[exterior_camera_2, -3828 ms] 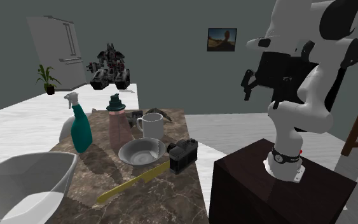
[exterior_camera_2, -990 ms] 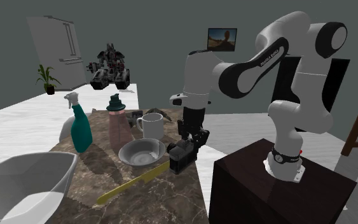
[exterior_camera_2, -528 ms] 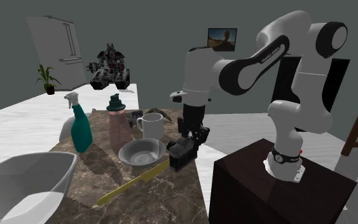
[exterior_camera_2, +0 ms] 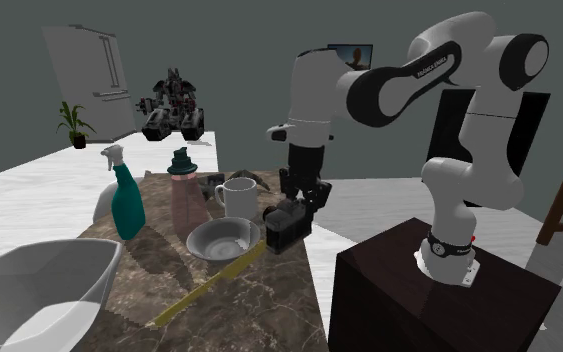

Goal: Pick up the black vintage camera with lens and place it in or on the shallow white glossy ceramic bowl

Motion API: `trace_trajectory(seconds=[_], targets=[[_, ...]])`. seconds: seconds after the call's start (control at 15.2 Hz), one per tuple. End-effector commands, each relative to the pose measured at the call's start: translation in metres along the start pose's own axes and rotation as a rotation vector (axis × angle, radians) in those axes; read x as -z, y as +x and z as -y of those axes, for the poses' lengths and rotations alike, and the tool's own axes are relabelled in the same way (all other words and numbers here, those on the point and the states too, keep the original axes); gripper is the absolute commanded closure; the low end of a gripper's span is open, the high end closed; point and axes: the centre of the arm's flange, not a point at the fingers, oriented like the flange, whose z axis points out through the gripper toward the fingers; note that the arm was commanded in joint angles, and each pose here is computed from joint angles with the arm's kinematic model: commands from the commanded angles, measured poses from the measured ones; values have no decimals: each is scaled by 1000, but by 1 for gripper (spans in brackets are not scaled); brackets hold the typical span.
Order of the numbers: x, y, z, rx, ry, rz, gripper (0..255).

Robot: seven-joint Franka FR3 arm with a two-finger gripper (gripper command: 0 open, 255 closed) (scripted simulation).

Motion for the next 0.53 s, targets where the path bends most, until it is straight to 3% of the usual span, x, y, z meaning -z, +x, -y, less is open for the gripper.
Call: trace_trajectory(seconds=[0.0,0.46], targets=[[11,1,0,0,0,0,255],[48,5,0,0,0,0,255]])
